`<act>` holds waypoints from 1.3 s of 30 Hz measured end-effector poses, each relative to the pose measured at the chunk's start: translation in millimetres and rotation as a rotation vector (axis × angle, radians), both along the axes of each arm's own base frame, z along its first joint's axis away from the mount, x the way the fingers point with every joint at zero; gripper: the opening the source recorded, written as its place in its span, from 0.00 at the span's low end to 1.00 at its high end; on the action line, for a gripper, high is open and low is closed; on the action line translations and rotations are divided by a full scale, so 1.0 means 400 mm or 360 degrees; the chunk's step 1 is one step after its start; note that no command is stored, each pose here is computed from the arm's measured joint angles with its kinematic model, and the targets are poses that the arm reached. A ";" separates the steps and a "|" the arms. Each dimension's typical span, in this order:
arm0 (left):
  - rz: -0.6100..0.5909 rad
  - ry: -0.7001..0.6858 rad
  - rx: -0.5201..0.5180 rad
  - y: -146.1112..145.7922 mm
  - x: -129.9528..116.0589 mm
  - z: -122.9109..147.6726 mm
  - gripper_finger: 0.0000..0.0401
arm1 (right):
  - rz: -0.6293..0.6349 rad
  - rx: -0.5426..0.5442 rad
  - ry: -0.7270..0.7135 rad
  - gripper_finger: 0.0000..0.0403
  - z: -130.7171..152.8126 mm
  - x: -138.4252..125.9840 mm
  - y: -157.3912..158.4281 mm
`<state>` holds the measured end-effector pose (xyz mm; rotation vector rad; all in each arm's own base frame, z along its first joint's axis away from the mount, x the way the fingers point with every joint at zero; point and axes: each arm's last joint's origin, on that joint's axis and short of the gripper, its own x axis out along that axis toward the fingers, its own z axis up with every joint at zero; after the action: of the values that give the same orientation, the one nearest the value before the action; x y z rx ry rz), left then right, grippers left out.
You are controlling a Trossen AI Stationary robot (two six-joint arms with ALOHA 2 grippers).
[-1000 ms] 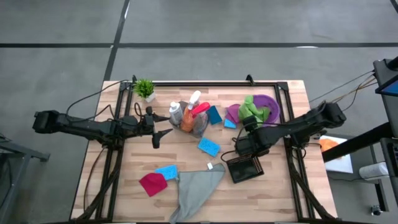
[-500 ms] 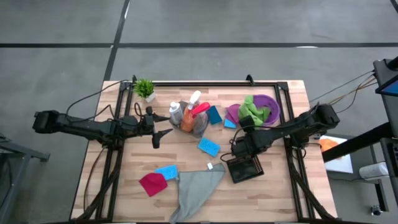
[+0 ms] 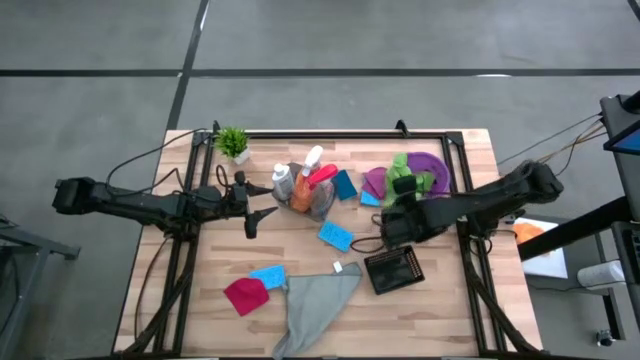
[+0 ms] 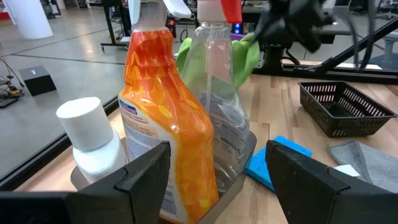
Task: Pick & Place Kitchen Items
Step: Put the green microfiber towel into the purple bucket
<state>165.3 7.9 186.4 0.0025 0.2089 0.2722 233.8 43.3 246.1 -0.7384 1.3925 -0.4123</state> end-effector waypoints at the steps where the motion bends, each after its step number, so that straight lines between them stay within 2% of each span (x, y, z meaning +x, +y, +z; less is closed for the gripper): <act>1: 0.0000 0.0000 0.0000 0.000 0.000 0.000 0.66 | -0.0017 -0.0019 -0.0087 0.04 0.025 -0.005 -0.003; 6: 0.0000 -0.0001 0.0000 0.000 0.000 0.000 0.66 | -0.0105 -0.0139 -0.0511 0.04 0.158 -0.060 -0.025; 13: 0.0000 -0.0001 0.0000 0.000 0.000 0.000 0.66 | -0.0256 -0.0459 -0.0868 0.04 0.298 -0.181 -0.070; 18: 0.0001 -0.0001 0.0000 0.000 0.000 0.000 0.66 | -0.0320 -0.0693 -0.1079 0.04 0.372 -0.237 -0.092; 21: 0.0000 -0.0001 0.0000 0.000 0.000 0.000 0.66 | -0.0337 -0.0781 -0.1126 0.04 0.410 -0.258 -0.100; 27: 0.0000 -0.0001 0.0000 0.000 0.000 0.000 0.66 | -0.0346 -0.0774 -0.1178 0.04 0.459 -0.272 -0.104; 39: 0.0000 0.0000 0.0000 0.000 0.000 0.000 0.66 | -0.0334 -0.0786 -0.1104 0.04 0.451 -0.239 -0.100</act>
<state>165.2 7.9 186.5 0.0025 0.2089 0.2722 138.1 3.2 426.6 -0.7427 0.7082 -1.0907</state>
